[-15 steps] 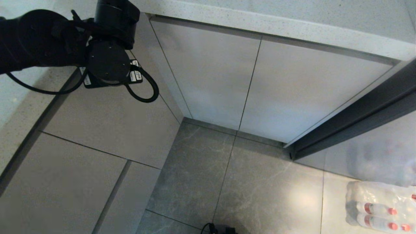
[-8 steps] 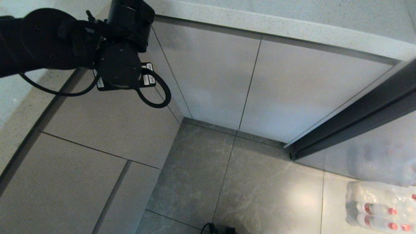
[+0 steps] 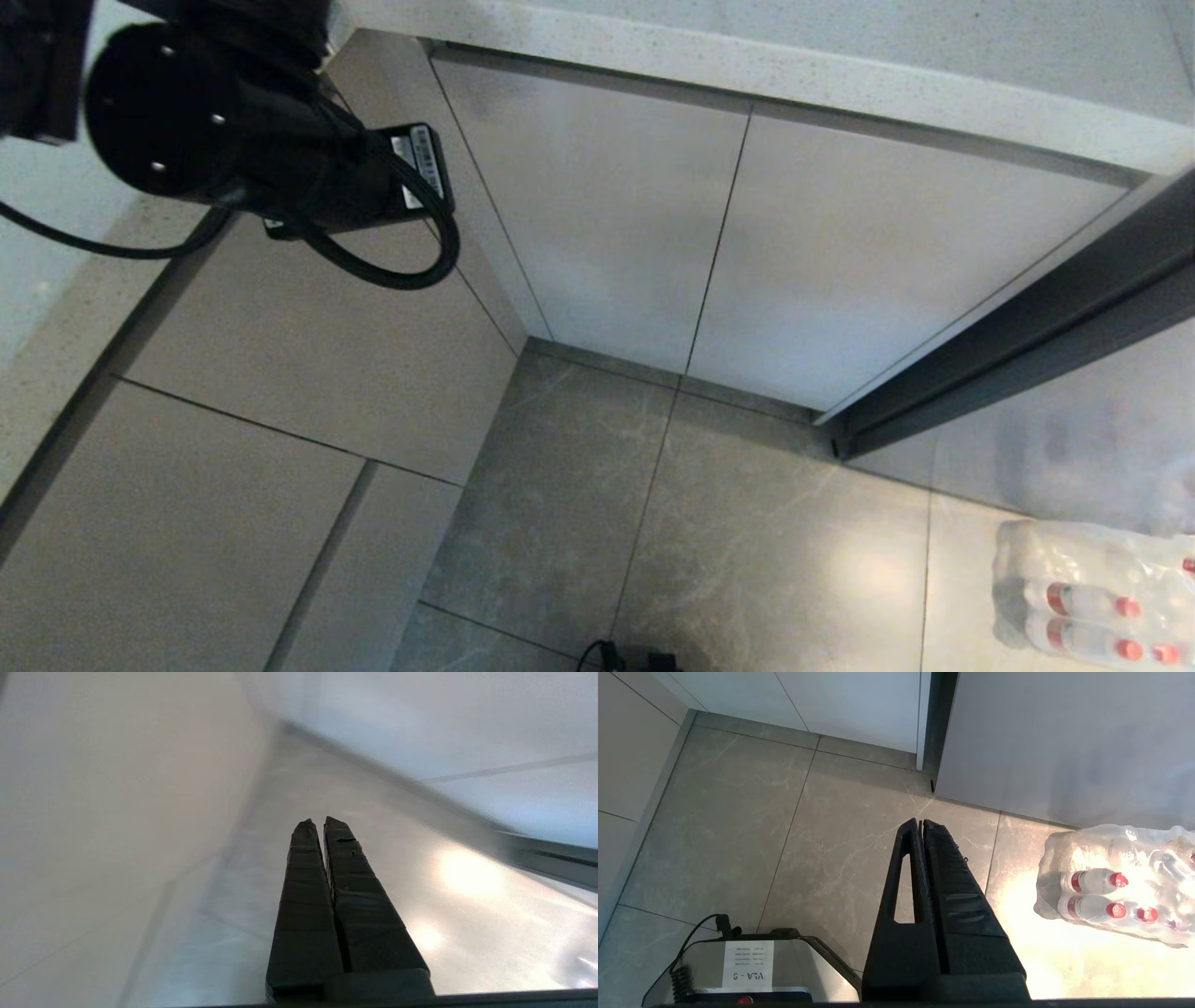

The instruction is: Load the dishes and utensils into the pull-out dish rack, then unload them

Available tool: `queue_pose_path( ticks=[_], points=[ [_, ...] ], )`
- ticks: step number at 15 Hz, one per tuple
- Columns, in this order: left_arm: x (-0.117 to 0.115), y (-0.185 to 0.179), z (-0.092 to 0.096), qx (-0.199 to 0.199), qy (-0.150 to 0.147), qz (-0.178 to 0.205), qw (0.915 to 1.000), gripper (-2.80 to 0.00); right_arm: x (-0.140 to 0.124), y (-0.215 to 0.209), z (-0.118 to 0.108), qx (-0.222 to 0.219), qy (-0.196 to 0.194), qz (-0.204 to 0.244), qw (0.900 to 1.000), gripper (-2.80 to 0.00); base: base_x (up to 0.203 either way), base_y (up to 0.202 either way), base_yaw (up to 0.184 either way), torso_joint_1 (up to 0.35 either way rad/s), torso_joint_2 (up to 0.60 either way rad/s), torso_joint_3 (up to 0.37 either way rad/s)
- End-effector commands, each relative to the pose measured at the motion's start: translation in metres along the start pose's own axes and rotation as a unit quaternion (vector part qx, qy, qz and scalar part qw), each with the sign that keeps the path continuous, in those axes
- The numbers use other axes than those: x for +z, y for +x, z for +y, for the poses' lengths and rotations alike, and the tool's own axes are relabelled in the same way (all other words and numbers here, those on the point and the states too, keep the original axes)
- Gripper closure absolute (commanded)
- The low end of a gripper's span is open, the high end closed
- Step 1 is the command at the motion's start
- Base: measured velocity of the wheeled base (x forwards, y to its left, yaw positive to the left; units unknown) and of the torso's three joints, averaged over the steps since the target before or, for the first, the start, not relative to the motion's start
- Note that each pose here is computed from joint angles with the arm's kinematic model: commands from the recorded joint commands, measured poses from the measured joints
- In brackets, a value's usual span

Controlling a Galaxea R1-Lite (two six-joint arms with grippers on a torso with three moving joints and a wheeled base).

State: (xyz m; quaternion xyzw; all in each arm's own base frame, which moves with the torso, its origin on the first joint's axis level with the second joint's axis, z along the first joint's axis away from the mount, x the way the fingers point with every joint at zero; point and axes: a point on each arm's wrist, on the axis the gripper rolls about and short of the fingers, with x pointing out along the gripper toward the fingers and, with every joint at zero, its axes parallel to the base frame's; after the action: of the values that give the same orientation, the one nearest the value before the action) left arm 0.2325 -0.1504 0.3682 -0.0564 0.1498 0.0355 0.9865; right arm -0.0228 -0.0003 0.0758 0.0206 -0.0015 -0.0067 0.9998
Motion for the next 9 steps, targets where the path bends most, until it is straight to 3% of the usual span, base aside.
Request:
queue_pose_path(
  ticks=[1,5,9],
  points=[
    [0.016,-0.033,0.023,-0.045,-0.026,-0.019,0.9985,0.00,0.000,0.000,0.000,0.000,0.000,0.001,1.000,0.00,0.000,0.000,0.000,0.000,0.00,0.000],
    [0.034,-0.101,0.076,-0.137,-0.059,-0.043,0.9879,0.00,0.000,0.000,0.000,0.000,0.000,0.001,1.000,0.00,0.000,0.000,0.000,0.000,0.00,0.000],
    [0.032,-0.195,0.140,-0.282,-0.076,-0.109,0.9503,0.00,0.000,0.000,0.000,0.000,0.000,0.001,1.000,0.00,0.000,0.000,0.000,0.000,0.00,0.000]
  ],
)
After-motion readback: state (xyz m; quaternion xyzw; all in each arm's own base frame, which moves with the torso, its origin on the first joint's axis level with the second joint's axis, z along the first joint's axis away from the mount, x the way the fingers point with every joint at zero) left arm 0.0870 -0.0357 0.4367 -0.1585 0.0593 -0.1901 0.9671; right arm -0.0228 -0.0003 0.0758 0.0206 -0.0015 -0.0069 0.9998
